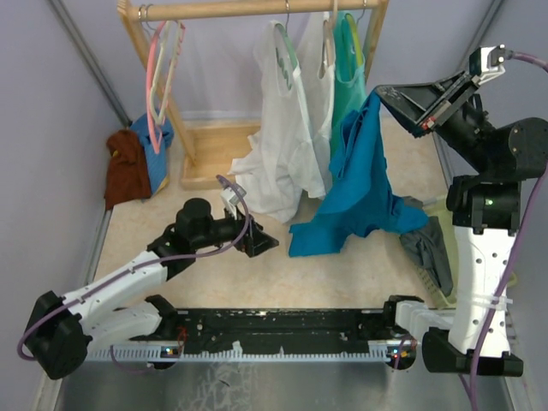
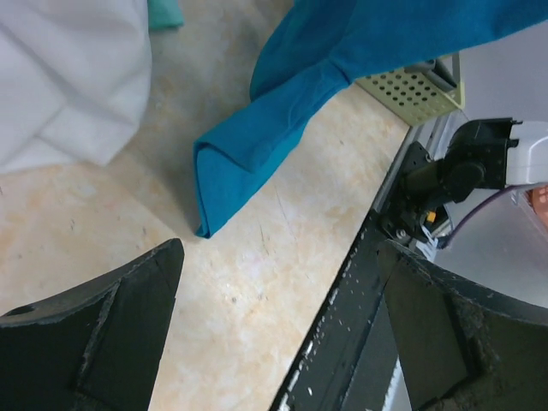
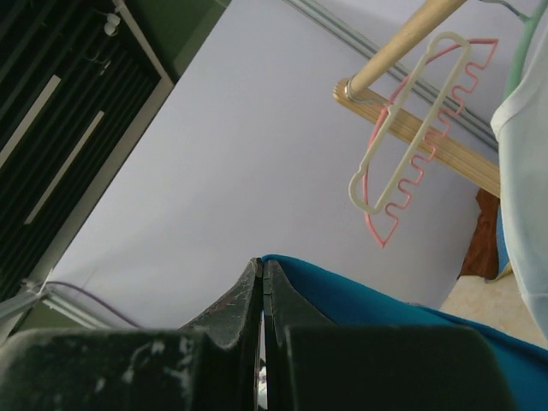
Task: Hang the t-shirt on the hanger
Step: Pick up the T-shirt and place it in the bin.
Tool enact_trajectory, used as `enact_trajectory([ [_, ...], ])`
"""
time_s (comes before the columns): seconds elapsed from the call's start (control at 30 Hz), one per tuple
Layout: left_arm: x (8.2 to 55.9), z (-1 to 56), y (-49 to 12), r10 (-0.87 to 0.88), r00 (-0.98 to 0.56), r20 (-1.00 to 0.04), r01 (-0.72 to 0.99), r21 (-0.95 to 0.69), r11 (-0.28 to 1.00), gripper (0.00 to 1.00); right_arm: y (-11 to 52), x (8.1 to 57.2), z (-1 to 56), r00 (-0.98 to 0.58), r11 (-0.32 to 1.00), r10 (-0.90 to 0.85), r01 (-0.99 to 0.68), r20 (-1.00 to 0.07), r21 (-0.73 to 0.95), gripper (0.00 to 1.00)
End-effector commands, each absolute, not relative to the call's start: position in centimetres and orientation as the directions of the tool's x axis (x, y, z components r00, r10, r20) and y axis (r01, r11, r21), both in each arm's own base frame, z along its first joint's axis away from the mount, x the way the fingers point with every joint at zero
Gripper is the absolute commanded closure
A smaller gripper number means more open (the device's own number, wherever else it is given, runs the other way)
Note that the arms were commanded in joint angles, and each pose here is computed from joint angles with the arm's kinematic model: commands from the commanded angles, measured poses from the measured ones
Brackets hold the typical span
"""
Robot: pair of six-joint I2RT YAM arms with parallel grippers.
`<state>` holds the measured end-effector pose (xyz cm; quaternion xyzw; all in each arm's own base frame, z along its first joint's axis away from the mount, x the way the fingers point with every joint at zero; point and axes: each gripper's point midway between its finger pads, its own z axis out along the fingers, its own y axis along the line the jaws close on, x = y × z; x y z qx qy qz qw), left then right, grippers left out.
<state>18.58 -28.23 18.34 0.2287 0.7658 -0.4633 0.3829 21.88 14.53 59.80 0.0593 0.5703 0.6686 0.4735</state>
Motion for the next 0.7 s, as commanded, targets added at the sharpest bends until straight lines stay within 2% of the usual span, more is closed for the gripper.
enact_trajectory([
  [0.0, 20.4, 20.3, -29.7, -0.057, -0.469, -0.881, 0.785, -0.446, 0.431, 0.00, 15.3, 18.1, 63.2, -0.541, 0.040, 0.665, -0.663, -0.515, 0.747, 1.00],
  [0.23, 18.3, 19.9, -32.5, -0.022, -0.431, -0.902, 0.859, -0.417, 0.297, 0.00, 15.4, 17.9, 64.2, -0.539, 0.038, 0.656, -0.676, -0.529, 0.736, 1.00],
  [0.53, 20.4, 20.0, -34.6, -0.067, -0.314, -0.947, 0.881, -0.317, 0.351, 0.00, 15.5, 17.5, 64.2, -0.547, 0.025, 0.647, -0.681, -0.532, 0.732, 1.00],
  [0.67, 20.2, 20.2, -36.6, -0.036, -0.290, -0.956, 0.905, -0.286, 0.314, 0.00, 15.5, 17.5, 64.3, -0.551, 0.020, 0.641, -0.684, -0.534, 0.729, 1.00],
])
